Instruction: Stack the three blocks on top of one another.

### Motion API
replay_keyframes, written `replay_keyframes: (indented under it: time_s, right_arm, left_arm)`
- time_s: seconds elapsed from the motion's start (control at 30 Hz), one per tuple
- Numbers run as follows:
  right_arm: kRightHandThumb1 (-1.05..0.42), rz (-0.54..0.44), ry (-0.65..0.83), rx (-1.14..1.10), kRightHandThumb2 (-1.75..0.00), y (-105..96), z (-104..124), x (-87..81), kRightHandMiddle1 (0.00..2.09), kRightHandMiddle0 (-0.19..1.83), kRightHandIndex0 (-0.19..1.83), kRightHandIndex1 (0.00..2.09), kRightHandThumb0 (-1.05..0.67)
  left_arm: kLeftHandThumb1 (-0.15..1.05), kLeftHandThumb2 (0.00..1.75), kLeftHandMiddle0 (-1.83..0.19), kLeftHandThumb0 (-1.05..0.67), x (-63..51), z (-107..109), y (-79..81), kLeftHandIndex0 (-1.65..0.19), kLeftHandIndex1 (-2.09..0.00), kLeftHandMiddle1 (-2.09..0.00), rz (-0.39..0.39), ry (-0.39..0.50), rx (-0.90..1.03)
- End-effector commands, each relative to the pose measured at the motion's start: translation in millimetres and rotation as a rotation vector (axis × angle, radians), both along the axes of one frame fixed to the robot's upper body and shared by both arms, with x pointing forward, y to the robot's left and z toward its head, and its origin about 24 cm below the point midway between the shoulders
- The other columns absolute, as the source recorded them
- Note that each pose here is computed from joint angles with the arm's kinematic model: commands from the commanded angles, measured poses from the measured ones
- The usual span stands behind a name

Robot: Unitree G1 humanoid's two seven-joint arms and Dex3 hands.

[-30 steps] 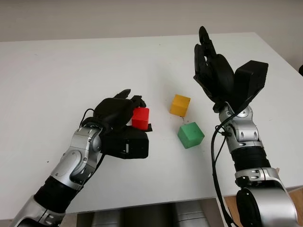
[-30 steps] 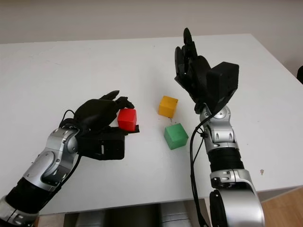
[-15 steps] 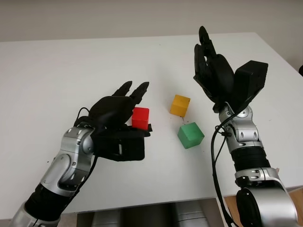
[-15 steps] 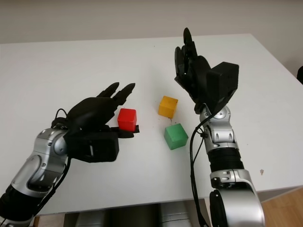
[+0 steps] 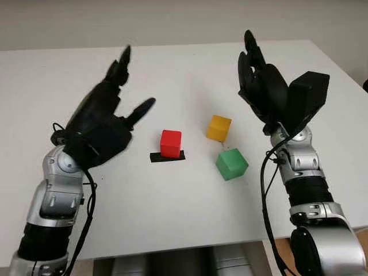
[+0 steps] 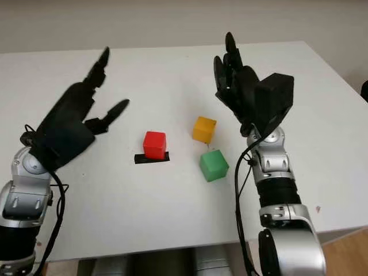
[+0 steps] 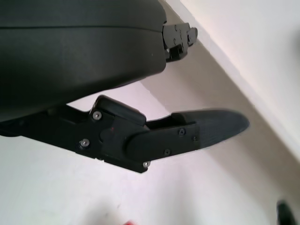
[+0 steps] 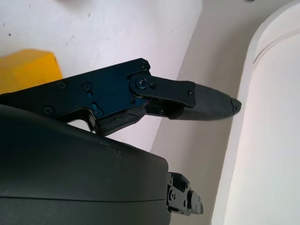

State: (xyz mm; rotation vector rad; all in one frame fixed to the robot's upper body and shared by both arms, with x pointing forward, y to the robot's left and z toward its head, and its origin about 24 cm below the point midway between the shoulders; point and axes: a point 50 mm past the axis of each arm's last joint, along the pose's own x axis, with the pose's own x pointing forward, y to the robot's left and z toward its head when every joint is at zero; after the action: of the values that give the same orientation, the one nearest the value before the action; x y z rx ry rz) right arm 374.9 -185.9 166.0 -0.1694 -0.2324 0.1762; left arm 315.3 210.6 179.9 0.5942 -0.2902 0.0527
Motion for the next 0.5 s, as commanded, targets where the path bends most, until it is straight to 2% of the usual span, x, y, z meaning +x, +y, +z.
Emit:
replay_keyframes:
  time_s: [0.0,0.17,0.33,0.47]
  right_arm:
    - [-1.05,-0.018,-0.015,-0.013,-0.33,-4.2,12.1,3.3,0.02,-0.17,-0.19,0.00,-0.74]
    - [-1.05,-0.025,0.004,-0.087,-0.24,-13.1,16.4,6.5,0.03,-0.17,-0.19,0.00,-0.74]
    - [-1.05,-0.022,0.021,-0.187,-0.23,-20.1,20.2,10.8,0.05,-0.15,-0.17,0.02,-0.76]
    - [-1.03,0.018,0.030,-0.223,-0.12,-26.9,22.5,14.5,0.06,-0.12,-0.13,0.06,-0.70]
  left_arm:
    - [1.05,0.68,0.15,-0.78,7.0,3.3,8.9,0.12,-0.06,-0.04,0.033,-0.024,-0.073]
    - [1.05,0.71,0.19,-0.82,15.9,-8.5,25.8,0.19,-0.01,0.00,0.036,0.045,-0.167]
    - [1.05,0.69,0.19,-0.86,21.6,-20.3,34.4,0.19,0.00,0.00,0.075,0.079,-0.220]
    - [1.05,0.71,0.19,-0.86,23.5,-26.3,38.6,0.19,0.00,0.00,0.075,0.095,-0.285]
